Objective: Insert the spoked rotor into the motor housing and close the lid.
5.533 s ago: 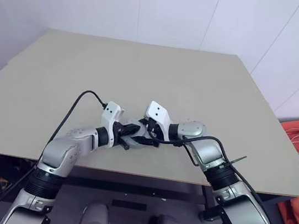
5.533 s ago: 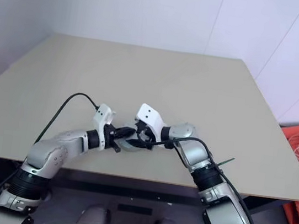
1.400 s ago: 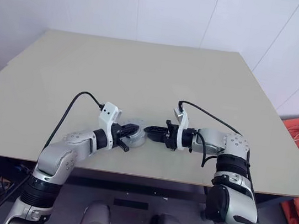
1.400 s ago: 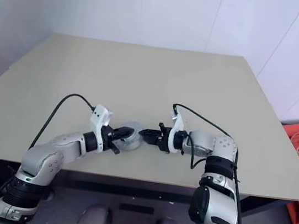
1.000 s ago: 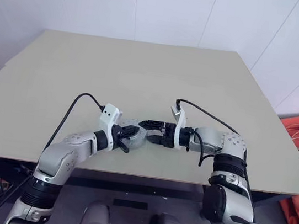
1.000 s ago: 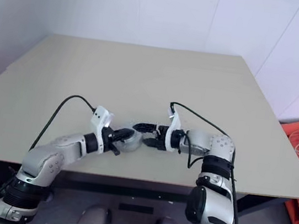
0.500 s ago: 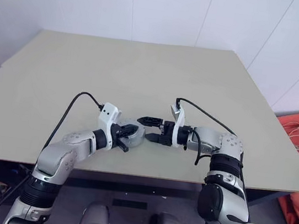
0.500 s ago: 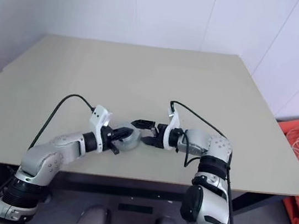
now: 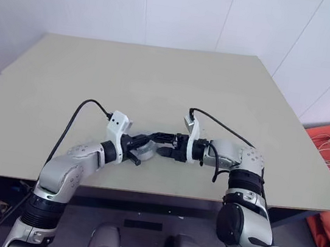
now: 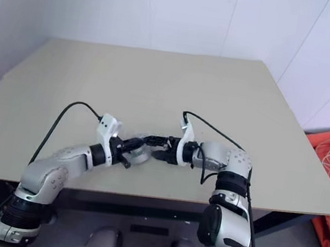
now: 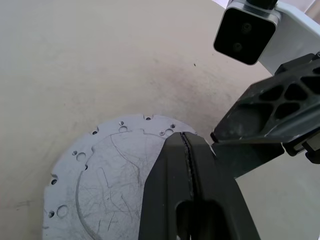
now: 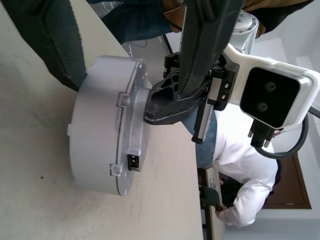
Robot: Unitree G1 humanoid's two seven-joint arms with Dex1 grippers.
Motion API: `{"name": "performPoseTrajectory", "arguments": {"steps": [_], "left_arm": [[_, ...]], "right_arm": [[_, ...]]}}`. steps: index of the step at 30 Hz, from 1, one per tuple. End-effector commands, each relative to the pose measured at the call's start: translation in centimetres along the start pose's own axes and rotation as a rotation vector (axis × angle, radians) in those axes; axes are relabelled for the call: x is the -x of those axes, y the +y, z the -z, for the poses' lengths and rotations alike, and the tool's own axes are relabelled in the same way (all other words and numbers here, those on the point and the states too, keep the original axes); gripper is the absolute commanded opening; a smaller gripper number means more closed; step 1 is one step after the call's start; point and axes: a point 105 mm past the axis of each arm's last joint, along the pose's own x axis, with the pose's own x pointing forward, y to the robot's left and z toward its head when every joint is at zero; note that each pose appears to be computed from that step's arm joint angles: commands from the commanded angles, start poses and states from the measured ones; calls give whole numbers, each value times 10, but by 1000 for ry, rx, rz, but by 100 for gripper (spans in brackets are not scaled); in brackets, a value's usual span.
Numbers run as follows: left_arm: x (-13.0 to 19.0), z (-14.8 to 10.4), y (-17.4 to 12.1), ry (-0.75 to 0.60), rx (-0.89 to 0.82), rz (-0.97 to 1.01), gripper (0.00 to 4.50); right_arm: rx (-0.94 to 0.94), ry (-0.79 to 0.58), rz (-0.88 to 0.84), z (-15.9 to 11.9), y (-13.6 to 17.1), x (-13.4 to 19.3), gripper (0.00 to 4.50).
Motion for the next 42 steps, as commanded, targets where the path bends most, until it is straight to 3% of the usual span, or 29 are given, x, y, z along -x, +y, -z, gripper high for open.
{"name": "performPoseTrajectory", "arguments": {"steps": [1,5,25,30,36,42], "left_arm": [[-5,39,-5,138,69,11,0],[-5,40,-5,137,71,11,0],[1,21,-1,28,133,-35,0],[6,-1,-1,-89,173,-36,0],[34,-51,-14,-370,267,49,0],[58,-60,-25,-482,410,93,0]], "right_arm": [[71,29,-244,3,53,-5,207],[70,21,-239,2,52,-4,106],[32,-24,-189,-3,33,5,106],[17,-58,-177,-9,29,7,106],[-10,-103,-171,-16,23,11,106],[-19,-125,-167,-20,22,11,106]]}}
